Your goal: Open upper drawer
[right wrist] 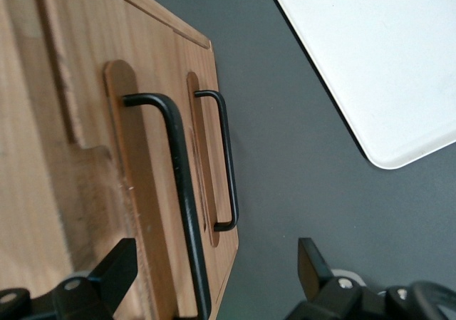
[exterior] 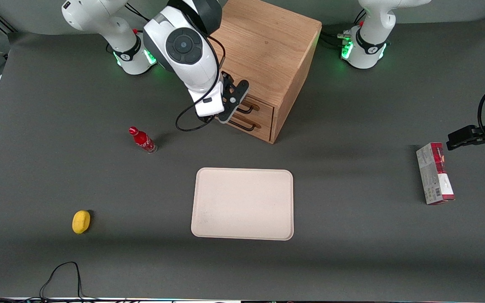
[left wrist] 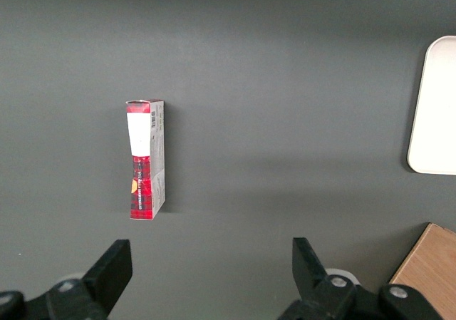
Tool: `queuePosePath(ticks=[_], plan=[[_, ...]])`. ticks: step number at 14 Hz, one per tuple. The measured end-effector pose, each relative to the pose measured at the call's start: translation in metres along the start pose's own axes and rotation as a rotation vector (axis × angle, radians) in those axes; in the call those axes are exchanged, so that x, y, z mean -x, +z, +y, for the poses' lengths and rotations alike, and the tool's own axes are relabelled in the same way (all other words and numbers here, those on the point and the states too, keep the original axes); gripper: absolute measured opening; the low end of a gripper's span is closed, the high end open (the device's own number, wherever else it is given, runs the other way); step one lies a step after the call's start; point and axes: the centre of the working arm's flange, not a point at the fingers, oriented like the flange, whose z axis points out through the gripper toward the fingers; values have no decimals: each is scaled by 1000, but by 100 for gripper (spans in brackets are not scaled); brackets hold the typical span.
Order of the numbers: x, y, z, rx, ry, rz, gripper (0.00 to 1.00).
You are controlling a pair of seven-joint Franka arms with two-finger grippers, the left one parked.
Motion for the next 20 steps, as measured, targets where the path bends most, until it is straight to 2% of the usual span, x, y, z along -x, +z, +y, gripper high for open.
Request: queuePosePath(ticks=[10,20], plan=[[1,23,10,13,-13,21,100],[-4,41,17,18,-25,19,100]])
